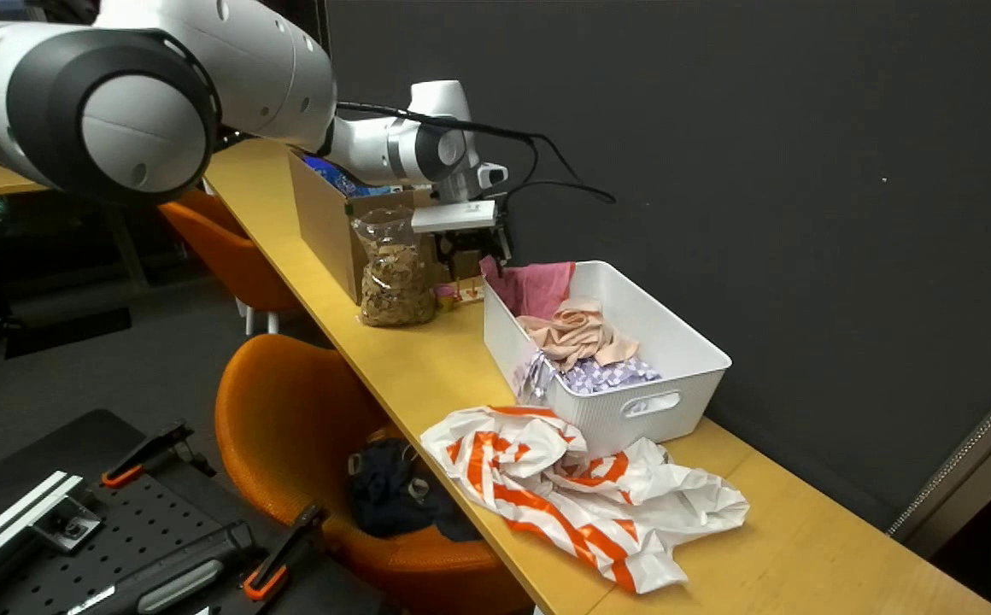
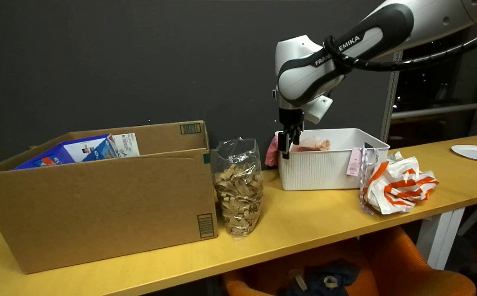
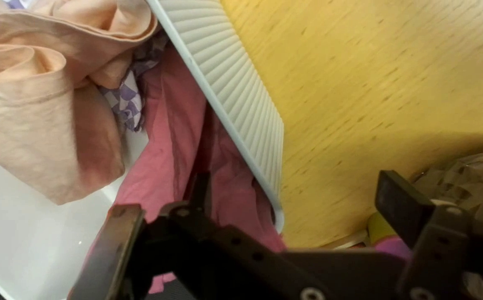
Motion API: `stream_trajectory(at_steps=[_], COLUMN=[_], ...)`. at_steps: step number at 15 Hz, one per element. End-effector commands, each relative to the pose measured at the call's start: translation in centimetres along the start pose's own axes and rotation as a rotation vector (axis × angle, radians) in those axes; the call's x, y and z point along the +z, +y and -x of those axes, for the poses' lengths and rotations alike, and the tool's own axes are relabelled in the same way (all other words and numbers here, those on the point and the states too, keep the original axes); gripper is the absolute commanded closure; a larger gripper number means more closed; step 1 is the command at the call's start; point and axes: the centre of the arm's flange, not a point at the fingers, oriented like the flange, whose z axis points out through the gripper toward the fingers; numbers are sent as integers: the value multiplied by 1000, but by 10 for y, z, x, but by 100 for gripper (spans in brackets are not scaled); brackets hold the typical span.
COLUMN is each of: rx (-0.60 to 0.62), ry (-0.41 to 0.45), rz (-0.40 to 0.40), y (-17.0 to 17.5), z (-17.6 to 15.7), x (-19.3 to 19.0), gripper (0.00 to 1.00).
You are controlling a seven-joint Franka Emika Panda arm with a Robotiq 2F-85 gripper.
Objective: Pick up all the items from the backrest of the orange chair and put them in the white basket
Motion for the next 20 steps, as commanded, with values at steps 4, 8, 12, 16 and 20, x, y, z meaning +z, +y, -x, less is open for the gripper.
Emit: stream_trajectory(at_steps=[4,8,12,16,20], rx=[-116,-152,-178,-210,-229], ry=[39,62,66,69,69], rz=[147,194,233,278,312], y=[2,-9,-12,-13,-17], z=[-53,-73,-73,-67,-63], x=[6,13,23,19,11], gripper=[0,0,35,66,95])
